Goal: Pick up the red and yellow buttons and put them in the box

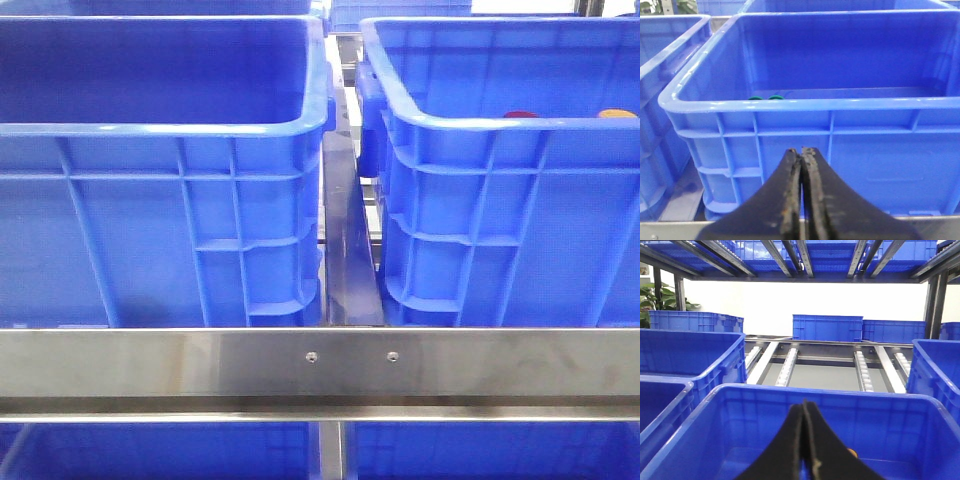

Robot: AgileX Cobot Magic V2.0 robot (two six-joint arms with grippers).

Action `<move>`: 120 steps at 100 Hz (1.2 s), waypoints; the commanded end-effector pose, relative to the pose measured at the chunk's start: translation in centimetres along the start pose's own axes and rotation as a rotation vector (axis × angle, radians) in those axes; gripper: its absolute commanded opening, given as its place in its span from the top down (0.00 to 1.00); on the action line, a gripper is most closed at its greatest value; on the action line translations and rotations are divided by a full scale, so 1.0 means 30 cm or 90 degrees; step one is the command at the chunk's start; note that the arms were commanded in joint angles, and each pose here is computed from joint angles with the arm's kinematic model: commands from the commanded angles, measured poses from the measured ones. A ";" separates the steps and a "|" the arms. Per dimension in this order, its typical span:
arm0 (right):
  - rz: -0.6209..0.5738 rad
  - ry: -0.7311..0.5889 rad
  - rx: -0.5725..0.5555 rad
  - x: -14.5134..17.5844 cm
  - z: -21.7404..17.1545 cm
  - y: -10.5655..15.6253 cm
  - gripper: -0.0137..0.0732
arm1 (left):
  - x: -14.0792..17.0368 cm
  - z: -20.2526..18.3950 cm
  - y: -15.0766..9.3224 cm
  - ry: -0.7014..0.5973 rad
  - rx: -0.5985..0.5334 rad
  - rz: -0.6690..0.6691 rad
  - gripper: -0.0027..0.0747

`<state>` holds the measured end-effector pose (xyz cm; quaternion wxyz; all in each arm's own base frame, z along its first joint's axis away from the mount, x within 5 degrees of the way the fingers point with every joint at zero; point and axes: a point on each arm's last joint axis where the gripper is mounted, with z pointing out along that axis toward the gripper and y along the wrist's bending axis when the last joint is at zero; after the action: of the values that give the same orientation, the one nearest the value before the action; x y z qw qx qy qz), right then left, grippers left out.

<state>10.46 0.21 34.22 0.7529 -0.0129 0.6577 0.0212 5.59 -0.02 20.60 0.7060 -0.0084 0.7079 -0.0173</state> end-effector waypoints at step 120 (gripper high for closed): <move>0.052 -0.035 -0.012 -0.040 -0.003 0.006 0.92 | -0.005 -0.005 -0.008 -0.105 0.021 -0.008 0.99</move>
<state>10.46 0.21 34.22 0.7529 -0.0129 0.6577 0.0212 5.54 -0.15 21.50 0.7400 -0.0026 0.6721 -0.0235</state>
